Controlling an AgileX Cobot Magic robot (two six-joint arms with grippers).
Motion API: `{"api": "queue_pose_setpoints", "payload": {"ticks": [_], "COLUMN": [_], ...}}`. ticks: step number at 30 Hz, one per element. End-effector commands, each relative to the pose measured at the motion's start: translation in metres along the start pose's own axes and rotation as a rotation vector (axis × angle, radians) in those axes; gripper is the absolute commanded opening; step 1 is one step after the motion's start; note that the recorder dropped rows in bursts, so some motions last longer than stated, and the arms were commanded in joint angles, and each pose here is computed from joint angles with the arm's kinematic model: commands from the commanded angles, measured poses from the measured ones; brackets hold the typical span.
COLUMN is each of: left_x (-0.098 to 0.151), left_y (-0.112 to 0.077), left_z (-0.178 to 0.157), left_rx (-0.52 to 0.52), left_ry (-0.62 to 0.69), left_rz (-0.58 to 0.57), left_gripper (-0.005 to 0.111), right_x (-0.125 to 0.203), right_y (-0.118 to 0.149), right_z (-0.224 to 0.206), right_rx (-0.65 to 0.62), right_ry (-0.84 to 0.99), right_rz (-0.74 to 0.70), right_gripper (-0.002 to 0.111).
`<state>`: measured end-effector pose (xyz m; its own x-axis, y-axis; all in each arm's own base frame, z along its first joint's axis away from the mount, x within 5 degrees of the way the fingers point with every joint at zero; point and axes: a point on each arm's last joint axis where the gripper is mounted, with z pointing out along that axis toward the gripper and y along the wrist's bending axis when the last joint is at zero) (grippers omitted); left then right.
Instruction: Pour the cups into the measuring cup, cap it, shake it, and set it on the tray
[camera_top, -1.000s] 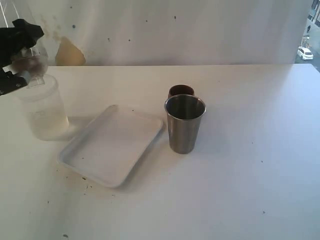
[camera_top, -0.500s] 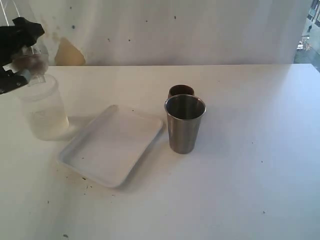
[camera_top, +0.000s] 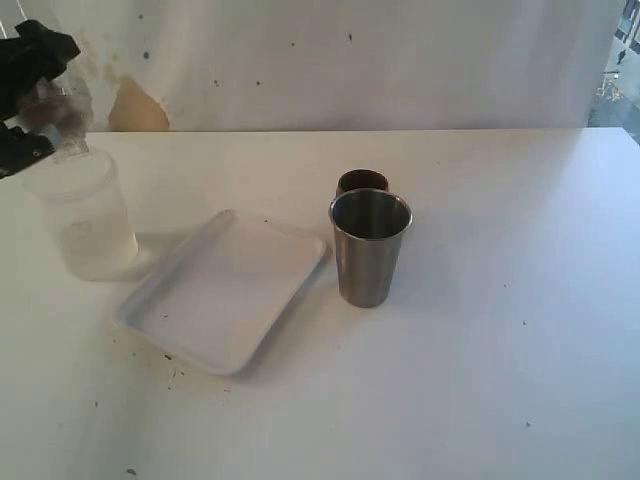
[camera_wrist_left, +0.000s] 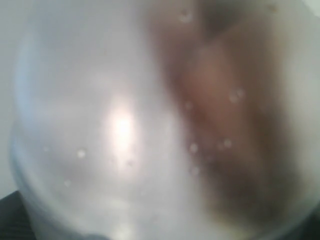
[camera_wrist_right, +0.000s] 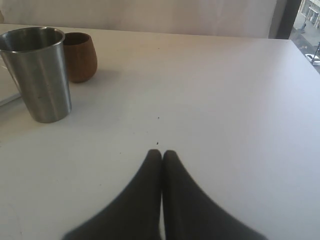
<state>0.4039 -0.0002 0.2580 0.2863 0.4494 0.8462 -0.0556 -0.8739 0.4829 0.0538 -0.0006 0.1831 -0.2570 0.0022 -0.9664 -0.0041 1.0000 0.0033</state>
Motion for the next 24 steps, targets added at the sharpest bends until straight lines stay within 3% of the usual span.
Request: {"api": "queue_pose_setpoints", "payload": {"ticks": [1,6,10,18,21,24], "left_x": [0.006,0.008,0.01,0.01,0.012,0.013], "left_y": [-0.001,-0.007,-0.011,-0.012,-0.011,-0.009], "left_z": [-0.002,-0.002,-0.003,-0.003,-0.003,-0.003], "left_rx": [0.049,0.102,0.123,0.096,0.057,0.025], "left_ry": [0.023,0.073,0.131,0.185,0.199,0.205], "left_rz": [-0.193,-0.516,-0.884,-1.483,-1.603,-1.647], "left_gripper": [0.0,0.0,0.0,0.0,0.0,0.0], "right_x": [0.001,0.001,0.001,0.001,0.001,0.001], "right_y": [0.0,0.0,0.0,0.0,0.0,0.0], "right_z": [0.0,0.0,0.0,0.0,0.0,0.0], "right_rx": [0.002,0.002,0.002,0.002,0.002,0.002], "right_ry": [-0.006,-0.006,-0.006,-0.006,-0.006,-0.006], "right_rz": [0.0,0.0,0.0,0.0,0.0,0.0], "right_gripper": [0.0,0.0,0.0,0.0,0.0,0.0]}}
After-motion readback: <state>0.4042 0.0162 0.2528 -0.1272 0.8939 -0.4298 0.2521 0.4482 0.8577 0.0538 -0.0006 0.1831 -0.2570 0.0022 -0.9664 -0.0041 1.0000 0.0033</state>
